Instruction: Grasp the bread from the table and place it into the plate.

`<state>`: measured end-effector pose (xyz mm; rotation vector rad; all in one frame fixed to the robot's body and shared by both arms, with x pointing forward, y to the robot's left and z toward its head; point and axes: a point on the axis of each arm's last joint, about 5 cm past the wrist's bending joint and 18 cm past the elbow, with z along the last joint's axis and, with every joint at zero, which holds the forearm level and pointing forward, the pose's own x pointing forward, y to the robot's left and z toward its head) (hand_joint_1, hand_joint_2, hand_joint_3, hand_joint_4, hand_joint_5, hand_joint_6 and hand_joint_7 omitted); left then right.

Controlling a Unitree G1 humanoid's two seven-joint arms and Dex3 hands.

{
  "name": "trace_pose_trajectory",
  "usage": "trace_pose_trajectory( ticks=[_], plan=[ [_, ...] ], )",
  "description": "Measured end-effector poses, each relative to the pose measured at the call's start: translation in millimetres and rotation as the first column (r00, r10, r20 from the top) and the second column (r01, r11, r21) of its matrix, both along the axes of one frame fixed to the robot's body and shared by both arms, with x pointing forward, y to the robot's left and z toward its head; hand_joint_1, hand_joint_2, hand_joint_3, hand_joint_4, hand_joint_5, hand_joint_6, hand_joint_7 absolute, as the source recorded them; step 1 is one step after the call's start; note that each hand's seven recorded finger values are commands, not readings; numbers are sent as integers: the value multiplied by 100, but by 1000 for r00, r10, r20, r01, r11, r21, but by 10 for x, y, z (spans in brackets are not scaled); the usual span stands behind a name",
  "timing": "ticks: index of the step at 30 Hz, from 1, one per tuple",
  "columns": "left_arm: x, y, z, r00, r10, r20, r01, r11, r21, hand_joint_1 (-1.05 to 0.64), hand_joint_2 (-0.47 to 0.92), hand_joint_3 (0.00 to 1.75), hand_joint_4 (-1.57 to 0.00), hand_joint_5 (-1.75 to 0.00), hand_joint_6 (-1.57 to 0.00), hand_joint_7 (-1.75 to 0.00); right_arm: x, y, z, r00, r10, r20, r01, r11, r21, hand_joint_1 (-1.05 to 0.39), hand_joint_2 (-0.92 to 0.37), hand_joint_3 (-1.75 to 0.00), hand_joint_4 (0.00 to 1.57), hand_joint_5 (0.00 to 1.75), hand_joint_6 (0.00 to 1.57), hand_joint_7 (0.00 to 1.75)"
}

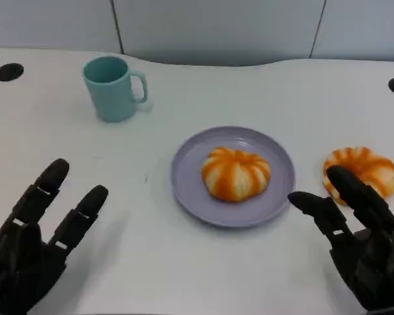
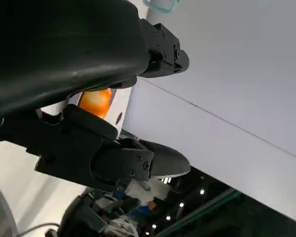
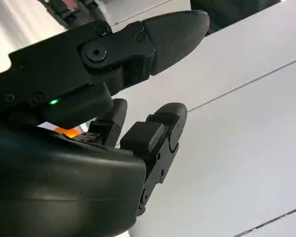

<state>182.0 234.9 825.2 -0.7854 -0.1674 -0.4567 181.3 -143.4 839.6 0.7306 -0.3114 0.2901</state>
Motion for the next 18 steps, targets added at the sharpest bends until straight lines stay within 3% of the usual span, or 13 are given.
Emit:
trace_pose_trajectory(
  ticks=[5, 18],
  plan=[
    [-66, -66, -43, 999, -34, -27, 32, 998, -62, -60, 92, 57, -23, -1, -14, -1, 1, 11, -5, 1000, 9, -6, -9, 1000, -2, -58, -92, -8, 45, 81, 79, 1],
    [-48, -235, -100, 998, -33, -53, 28, 994, -101, -53, 92, 44, -32, -4, -24, -3, -31, 51, -24, 999, 40, -27, -40, 999, -17, -62, -92, -7, 47, 78, 80, 1]
  ],
)
